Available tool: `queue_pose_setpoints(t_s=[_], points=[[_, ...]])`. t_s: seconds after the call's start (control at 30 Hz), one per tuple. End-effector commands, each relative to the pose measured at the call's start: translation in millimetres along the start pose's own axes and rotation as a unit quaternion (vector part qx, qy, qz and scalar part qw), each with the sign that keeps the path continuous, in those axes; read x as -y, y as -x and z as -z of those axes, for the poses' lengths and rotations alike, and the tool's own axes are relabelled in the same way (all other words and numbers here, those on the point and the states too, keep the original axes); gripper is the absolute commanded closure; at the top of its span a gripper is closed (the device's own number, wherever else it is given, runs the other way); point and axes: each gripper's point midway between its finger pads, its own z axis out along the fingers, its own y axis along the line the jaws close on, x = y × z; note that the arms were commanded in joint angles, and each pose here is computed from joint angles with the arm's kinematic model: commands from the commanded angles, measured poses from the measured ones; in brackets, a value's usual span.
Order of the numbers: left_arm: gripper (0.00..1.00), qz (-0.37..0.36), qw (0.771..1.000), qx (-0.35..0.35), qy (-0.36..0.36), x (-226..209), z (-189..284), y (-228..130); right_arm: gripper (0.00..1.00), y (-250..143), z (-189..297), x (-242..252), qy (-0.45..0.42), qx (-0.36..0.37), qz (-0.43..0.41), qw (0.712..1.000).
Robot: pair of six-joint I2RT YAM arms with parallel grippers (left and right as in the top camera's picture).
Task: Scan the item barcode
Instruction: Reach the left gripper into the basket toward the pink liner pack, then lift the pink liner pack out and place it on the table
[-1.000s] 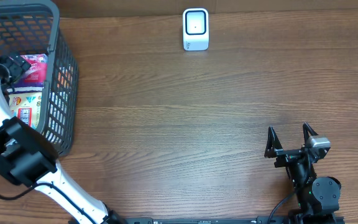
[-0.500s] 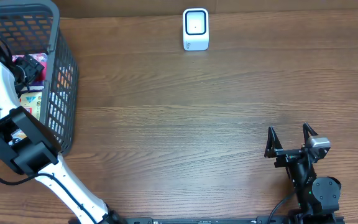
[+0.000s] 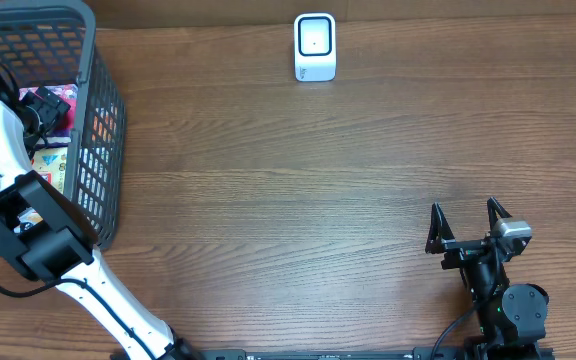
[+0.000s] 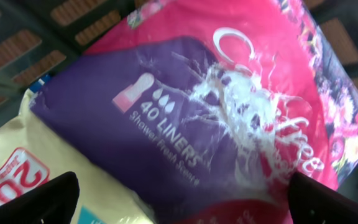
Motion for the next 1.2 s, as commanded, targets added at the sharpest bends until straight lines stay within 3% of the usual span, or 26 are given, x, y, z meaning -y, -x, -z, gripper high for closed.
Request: queue_pose_setpoints(t_s=[0.0,0.13,0.2,0.23,0.27,0.3,0.33,0.53,0.67,0.93,1.17], points=[[0.0,0.027,1.0,-0.015,0.004,-3,-23,-16,0.0,-1,0,1,-0.002,0.003,0.0,1.0],[0.0,0.027,0.999,-0.02,-0.005,-6,-44,-31,0.0,-1,0,1,-0.002,0.003,0.0,1.0],[0.21,0.027,0.999,-0.025,-0.009,-7,-51,-38,0.0,-1,0,1,-0.002,0.003,0.0,1.0],[0.42,0.027,0.999,-0.027,-0.009,-8,-53,-40,0.0,-1,0,1,-0.002,0.003,0.0,1.0],[0.77,0.029,0.999,-0.026,-0.009,-8,-54,-40,0.0,-1,0,1,-0.002,0.003,0.0,1.0],[0.92,0.029,0.999,-0.025,-0.009,-8,-53,-40,0.0,-1,0,1,-0.002,0.003,0.0,1.0],[0.96,0.029,0.999,-0.024,-0.013,-6,-52,-39,0.0,-1,0,1,-0.002,0.003,0.0,1.0],[0.96,0.029,0.999,-0.022,-0.034,4,-35,-30,0.0,-1,0,1,-0.002,0.003,0.0,1.0],[0.96,0.019,0.999,0.0,-0.044,13,2,-12,0.0,-1,0,1,-0.002,0.003,0.0,1.0],[0.96,-0.025,0.989,0.111,-0.091,38,159,36,0.0,-1,0,1,-0.002,0.003,0.0,1.0],[0.96,-0.045,0.959,0.218,-0.176,54,316,33,0.0,-1,0,1,-0.002,0.003,0.0,1.0]])
